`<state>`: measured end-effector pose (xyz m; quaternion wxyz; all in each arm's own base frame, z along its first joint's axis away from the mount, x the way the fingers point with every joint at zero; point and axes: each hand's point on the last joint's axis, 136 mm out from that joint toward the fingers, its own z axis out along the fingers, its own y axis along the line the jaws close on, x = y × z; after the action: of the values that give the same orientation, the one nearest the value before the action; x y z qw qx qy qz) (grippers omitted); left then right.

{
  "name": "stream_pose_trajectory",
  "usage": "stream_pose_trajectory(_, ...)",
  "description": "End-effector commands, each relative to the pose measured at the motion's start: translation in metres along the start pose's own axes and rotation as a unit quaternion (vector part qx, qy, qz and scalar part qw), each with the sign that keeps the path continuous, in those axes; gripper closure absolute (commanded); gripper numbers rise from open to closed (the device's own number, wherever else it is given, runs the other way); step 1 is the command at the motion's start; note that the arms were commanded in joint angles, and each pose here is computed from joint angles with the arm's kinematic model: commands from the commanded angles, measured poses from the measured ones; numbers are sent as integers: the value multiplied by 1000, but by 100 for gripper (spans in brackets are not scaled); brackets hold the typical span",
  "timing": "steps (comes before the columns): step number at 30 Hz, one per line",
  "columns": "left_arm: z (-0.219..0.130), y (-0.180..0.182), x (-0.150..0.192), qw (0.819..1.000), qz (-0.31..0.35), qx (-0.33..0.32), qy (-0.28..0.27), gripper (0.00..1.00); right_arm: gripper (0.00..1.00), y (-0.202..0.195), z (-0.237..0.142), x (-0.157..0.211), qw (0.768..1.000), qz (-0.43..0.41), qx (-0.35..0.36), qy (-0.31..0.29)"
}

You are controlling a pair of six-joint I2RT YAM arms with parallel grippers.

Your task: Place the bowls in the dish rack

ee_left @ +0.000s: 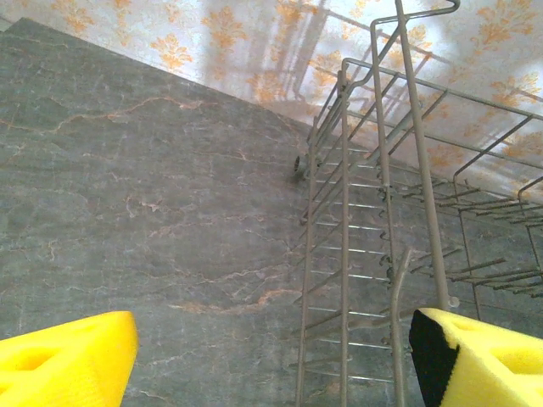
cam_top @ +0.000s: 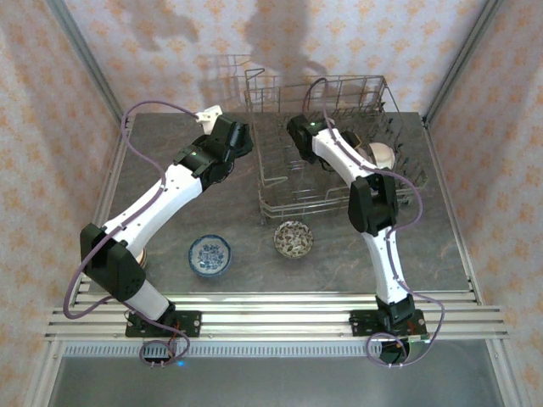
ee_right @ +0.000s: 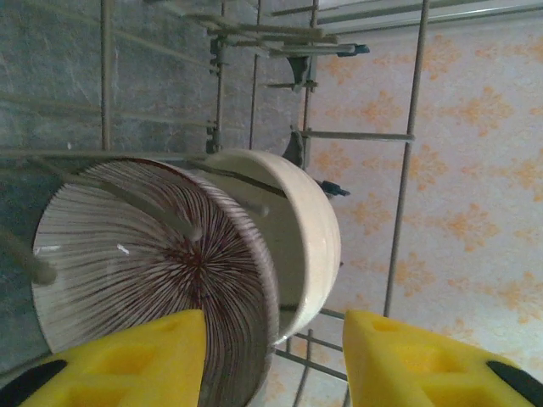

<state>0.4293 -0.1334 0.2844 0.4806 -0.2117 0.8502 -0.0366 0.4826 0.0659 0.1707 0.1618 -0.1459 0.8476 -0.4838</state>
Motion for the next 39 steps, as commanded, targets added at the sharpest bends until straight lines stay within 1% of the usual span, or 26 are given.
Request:
stream_pose_trajectory(1, -7, 21, -6, 999, 15, -33, -7, 15, 54, -3, 6, 4, 999, 24, -26, 17)
stream_pose_trajectory(5, -5, 29, 1, 999, 21, -41, 6, 15, 49, -11, 3, 9, 998, 43, -45, 17)
stream_pose_trajectory(7, -3, 33, 6, 999, 22, -41, 18, 15, 44, -18, -3, 10, 997, 56, -60, 10)
stream_pose_trajectory(12, -1, 47, 24, 996, 36, -50, 69, 15, 36, -39, -24, 14, 990, 102, -100, -14)
stream_pose_trajectory(16, -10, 61, 42, 991, 49, -55, 115, 15, 33, -56, -35, 20, 982, 139, -125, -26)
stream_pose_trajectory(20, -22, 78, 62, 984, 44, -69, 155, 15, 31, -67, -43, 26, 972, 173, -154, -37)
stream_pose_trajectory(22, -31, 92, 71, 981, 33, -87, 169, 15, 31, -72, -48, 31, 967, 188, -166, -40)
stream_pose_trajectory(26, -51, 112, 91, 973, -13, -110, 204, 16, 32, -73, -64, 44, 953, 213, -211, -41)
stream_pose_trajectory(28, -62, 127, 104, 968, -30, -122, 217, 17, 32, -68, -71, 53, 947, 218, -230, -51)
stream_pose_trajectory(30, -68, 139, 114, 966, -24, -126, 222, 20, 33, -63, -73, 61, 945, 218, -238, -59)
stream_pose_trajectory(31, -71, 148, 118, 964, -14, -139, 225, 22, 33, -59, -74, 66, 944, 216, -241, -60)
stream_pose_trajectory(34, -79, 168, 132, 952, 23, -173, 251, 25, 33, -50, -77, 79, 943, 209, -251, -61)
stream_pose_trajectory(39, -73, 175, 172, 934, 60, -168, 310, 28, 33, -44, -84, 89, 939, 211, -264, -71)
